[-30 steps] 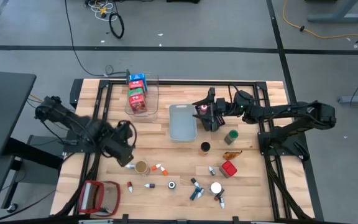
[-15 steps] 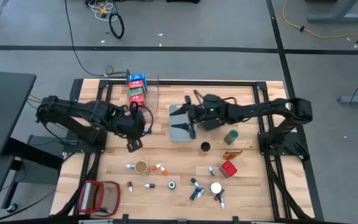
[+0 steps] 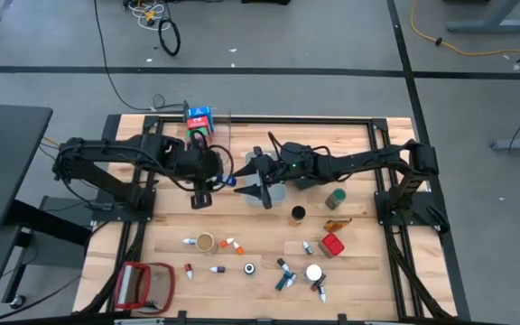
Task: Pick & Place Kitchen Items
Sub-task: Put the blue food coloring bottle into the black bin
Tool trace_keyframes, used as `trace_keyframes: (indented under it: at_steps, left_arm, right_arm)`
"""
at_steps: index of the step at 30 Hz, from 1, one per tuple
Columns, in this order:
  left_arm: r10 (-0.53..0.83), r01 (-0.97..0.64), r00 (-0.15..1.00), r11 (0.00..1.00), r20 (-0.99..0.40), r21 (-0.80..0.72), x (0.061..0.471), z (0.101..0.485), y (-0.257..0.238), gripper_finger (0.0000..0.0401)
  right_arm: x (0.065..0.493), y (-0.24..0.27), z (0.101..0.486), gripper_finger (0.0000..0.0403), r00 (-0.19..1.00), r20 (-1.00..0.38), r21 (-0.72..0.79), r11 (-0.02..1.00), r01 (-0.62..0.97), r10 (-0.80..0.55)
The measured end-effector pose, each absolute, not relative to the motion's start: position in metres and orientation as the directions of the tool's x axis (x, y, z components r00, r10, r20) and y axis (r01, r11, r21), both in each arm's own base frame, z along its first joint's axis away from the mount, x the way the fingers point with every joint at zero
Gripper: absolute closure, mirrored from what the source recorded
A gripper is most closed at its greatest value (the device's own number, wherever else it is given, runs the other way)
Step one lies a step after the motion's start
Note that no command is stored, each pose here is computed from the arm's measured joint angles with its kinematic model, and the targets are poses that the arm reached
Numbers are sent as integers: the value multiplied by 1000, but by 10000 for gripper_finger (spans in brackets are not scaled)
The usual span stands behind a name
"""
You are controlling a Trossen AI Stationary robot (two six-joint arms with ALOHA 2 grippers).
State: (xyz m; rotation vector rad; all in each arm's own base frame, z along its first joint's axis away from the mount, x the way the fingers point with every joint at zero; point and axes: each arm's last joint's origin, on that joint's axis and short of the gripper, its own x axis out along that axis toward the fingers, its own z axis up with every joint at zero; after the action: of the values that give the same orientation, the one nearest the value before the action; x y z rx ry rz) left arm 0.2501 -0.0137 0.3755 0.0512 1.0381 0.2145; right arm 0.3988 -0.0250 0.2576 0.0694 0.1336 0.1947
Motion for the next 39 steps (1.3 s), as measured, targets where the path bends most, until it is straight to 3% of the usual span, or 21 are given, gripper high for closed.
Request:
trace_keyframes:
  at_steps: [8, 14, 22, 39]
  left_arm:
    - [135, 0, 491, 988, -861, 155, 268, 366, -9, 233]
    - [145, 113, 458, 969, -877, 219, 284, 352, -6, 237]
    - [150, 225, 497, 929, -855, 294, 301, 345, -4, 232]
    - [184, 234, 506, 911, -843, 340, 302, 346, -3, 230]
  right_arm:
    - [399, -28, 257, 163, 986, -132, 50, 994, -94, 100]
    - [399, -25, 257, 163, 974, -135, 60, 983, -174, 181]
    - [398, -27, 252, 163, 977, -190, 61, 994, -92, 102]
    - [393, -28, 250, 161, 960, -270, 51, 996, -70, 81]
